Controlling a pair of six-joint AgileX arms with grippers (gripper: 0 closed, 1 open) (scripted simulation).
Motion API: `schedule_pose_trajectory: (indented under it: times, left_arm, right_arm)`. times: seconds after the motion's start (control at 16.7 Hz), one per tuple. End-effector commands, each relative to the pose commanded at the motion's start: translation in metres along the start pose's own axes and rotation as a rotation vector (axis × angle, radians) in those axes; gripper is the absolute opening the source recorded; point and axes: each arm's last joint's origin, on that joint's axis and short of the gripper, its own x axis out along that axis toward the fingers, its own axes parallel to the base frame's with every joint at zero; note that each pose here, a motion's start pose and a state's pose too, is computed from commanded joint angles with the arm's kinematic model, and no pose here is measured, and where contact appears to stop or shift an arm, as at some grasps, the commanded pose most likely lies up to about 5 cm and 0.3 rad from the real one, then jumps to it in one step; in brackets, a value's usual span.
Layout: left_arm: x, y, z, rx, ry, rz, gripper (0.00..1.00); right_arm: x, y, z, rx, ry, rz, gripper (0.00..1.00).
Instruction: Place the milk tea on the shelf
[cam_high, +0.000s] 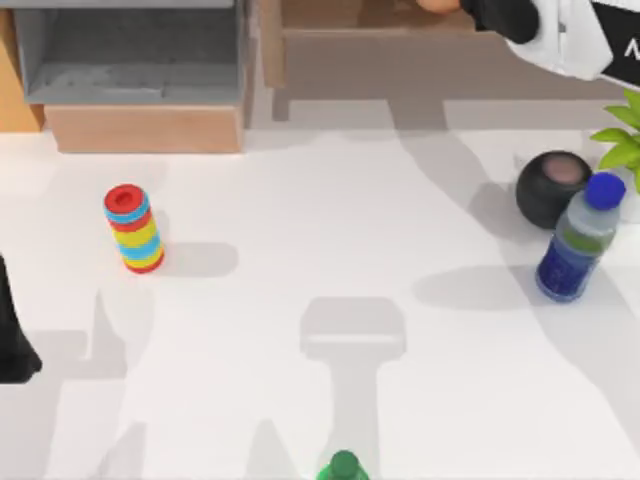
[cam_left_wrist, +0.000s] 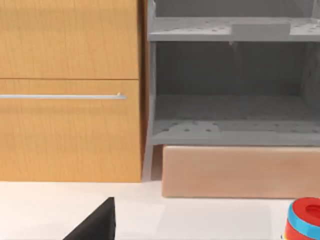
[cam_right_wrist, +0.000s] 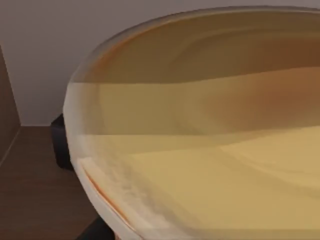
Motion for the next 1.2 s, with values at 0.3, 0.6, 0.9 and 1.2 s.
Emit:
schedule_pose_trajectory:
  times: [0.3,0.6,0.9,1.2]
  left_arm:
    - [0.0000,0.0000,0.0000,0.000,0.000,0.000,1.00]
    - [0.0000,0.0000,0.0000,0.000,0.000,0.000,1.00]
    - [0.0000,0.0000,0.0000,0.000,0.000,0.000,1.00]
    - [0.0000,0.0000,0.0000,0.000,0.000,0.000,1.00]
  right_arm:
    - [0.0013,-0.0001,-0.0010,0.000,0.001,0.000,0.08]
    - [0.0013,-0.0001,-0.0010,0.000,0.001,0.000,0.45]
    - [0.0013,-0.0001,-0.0010,0.000,0.001,0.000,0.83]
    - [0.0013,-0.0001,-0.0010,0.000,0.001,0.000,1.00]
